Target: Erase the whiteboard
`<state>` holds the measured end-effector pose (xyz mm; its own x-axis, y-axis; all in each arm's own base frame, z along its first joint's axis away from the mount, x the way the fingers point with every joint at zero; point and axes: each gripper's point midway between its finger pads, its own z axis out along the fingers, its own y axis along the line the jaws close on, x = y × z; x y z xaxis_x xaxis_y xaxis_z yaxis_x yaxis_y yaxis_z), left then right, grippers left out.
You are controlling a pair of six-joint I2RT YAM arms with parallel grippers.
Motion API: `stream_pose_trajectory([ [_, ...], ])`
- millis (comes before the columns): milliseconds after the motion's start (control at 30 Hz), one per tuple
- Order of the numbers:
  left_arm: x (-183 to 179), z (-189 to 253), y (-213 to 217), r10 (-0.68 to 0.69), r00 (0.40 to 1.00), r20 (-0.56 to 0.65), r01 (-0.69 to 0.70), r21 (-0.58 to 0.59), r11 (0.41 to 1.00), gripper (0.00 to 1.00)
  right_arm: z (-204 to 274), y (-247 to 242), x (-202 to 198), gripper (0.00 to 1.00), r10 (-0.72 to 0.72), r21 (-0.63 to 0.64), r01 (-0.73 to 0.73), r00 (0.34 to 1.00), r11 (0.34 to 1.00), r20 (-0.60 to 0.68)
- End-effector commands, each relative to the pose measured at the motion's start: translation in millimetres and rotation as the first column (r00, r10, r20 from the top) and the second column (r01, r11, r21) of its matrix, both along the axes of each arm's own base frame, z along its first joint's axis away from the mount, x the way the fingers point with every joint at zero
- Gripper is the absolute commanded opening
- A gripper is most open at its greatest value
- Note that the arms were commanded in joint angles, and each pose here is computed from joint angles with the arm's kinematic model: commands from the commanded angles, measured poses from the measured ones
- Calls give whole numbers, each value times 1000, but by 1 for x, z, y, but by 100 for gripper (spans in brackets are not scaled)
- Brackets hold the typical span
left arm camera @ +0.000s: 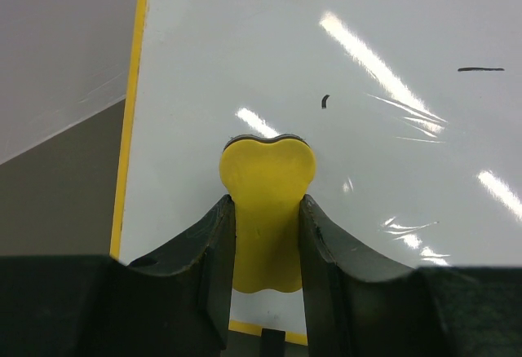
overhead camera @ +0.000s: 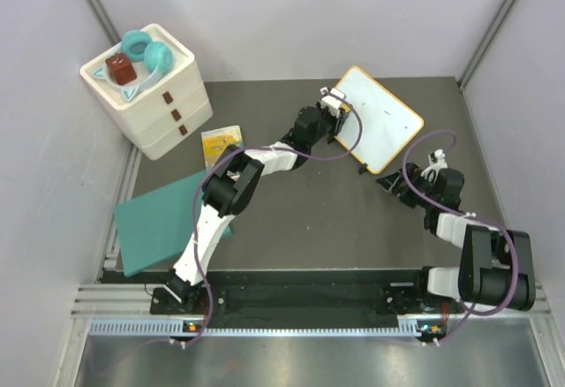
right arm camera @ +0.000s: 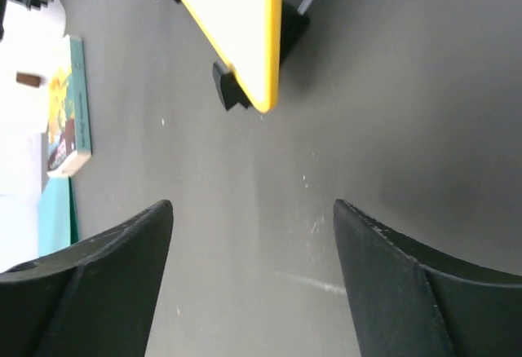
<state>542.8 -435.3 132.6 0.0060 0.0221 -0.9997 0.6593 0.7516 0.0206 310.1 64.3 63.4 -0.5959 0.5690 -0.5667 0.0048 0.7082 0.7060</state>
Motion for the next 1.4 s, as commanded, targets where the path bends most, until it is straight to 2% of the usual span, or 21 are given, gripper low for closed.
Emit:
stream_pose_trajectory([
  [0, -3, 72, -4, -27, 995, 95, 36, -94, 995, 0, 24, -8, 28, 73, -38, 21, 36, 992, 999, 118],
  [100, -3, 73, -4, -30, 995, 98, 39, -95, 995, 0, 29, -10, 36, 61, -50, 43, 44, 988, 998, 147],
  [200, -3, 76, -5, -31, 994, 103, 41, -99, 994, 0, 21, -13, 45, 50, -69, 60, 62, 991, 996, 117],
  [400, -1, 82, -9, -42, 993, 114, 54, -104, 993, 0, 15, -15, 58, 46, -91, 106, 79, 990, 991, 113],
  [633, 3, 91, -21, -63, 996, 61, 73, -173, 982, 0, 11, -13, 74, 46, -85, 158, 66, 989, 985, 118],
  [967, -8, 93, -40, -91, 993, 71, 103, -187, 977, 0, 12, -3, 85, 28, -36, 160, 18, 993, 987, 115],
  [1367, -10, 99, -49, -104, 992, 76, 117, -203, 972, 0, 8, 13, 95, 27, 53, 155, -67, 994, 986, 93],
])
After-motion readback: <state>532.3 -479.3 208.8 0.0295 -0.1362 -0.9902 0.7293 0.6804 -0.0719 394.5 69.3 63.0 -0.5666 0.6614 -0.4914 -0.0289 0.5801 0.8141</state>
